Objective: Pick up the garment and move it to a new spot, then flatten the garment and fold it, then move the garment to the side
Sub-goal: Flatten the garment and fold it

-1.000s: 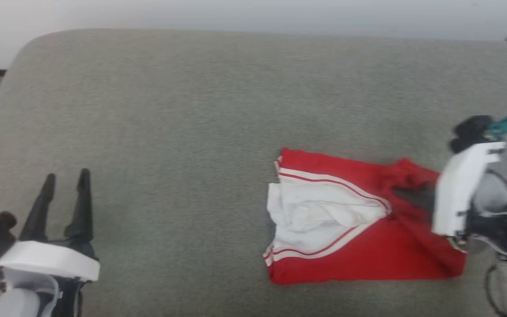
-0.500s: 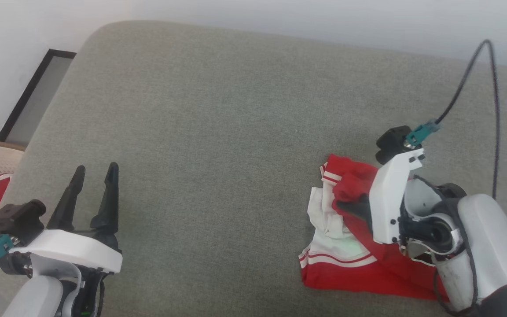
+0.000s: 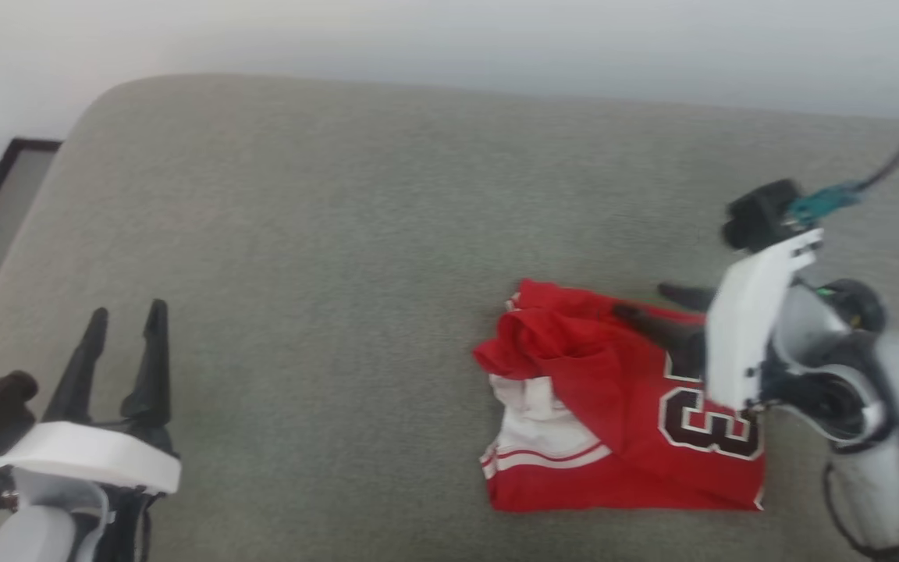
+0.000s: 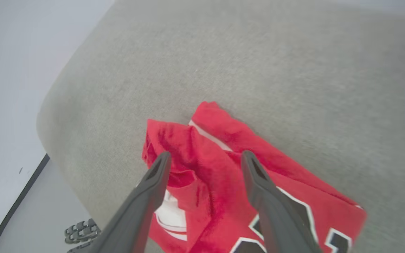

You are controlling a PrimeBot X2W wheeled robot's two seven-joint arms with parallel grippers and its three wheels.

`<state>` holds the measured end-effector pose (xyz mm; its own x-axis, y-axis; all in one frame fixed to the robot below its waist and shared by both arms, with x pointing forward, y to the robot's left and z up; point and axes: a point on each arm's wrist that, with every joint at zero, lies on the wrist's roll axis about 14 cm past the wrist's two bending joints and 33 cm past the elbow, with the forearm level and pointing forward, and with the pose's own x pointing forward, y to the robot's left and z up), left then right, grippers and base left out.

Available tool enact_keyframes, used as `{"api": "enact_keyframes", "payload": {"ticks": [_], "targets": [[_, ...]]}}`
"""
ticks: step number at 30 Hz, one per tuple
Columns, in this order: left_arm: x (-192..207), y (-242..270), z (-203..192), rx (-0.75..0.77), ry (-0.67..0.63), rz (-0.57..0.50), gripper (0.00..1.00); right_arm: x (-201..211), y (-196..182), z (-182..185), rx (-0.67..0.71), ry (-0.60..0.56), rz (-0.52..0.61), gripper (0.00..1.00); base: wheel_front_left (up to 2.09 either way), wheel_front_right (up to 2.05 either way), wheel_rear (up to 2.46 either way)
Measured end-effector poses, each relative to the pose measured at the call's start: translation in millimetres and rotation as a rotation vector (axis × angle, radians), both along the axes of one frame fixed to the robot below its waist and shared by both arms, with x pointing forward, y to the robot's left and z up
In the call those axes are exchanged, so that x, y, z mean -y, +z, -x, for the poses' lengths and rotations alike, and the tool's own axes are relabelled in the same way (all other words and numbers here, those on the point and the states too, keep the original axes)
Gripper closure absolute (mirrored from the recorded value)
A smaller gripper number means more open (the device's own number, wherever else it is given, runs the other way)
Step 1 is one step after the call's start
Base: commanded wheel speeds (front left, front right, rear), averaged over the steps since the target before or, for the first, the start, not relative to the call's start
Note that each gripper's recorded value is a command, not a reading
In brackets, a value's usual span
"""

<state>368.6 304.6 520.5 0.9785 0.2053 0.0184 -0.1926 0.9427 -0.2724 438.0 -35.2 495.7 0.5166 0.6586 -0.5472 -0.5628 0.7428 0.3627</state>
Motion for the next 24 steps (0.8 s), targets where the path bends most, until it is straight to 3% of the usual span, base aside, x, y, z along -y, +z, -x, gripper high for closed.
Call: {"api": "enact_keyframes", "payload": {"ticks": [13, 24], "targets": [[24.3, 7.2, -20.7, 0.02, -0.101, -0.099, 0.0, 126.5, 41.3, -1.6, 0.318, -0.387, -0.043, 0.0, 0.0, 0.0, 0.0], [36.4, -3.1, -17.3, -0.006, -0.157, -0.119, 0.0, 200.2, 46.1, 28.3, 0.514, -0.592, 0.009, 0.0, 0.0, 0.0, 0.0]]}}
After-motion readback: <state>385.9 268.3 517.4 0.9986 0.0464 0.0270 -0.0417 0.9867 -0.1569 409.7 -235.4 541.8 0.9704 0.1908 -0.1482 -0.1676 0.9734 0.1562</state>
